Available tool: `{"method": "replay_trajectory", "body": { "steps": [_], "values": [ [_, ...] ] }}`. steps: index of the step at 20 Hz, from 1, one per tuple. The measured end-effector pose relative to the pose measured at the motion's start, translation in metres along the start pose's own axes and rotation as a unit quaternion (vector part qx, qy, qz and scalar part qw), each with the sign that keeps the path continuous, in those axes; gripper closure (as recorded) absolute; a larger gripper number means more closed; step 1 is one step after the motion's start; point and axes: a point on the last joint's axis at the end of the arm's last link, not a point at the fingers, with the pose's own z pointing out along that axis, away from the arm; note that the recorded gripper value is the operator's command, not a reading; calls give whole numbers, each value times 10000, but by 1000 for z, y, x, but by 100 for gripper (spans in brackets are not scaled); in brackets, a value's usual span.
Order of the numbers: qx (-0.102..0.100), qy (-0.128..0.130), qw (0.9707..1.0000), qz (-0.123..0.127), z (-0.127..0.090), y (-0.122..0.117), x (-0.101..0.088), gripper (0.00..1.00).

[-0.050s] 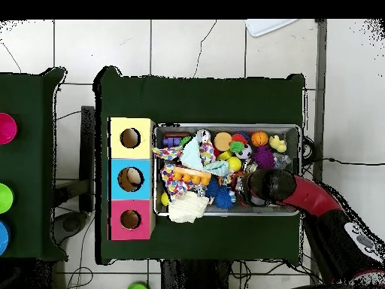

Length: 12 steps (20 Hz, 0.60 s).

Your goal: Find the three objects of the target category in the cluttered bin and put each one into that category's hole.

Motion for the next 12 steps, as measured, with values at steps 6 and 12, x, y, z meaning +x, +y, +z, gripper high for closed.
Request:
{"method": "replay_trajectory", "body": {
  "steps": [6, 12],
  "values": [
    [-116, 40, 9999, 92, -6, -1, -1, 0],
    [-157, 55, 9998, 125, -20, 1, -4, 0]
  ]
}}
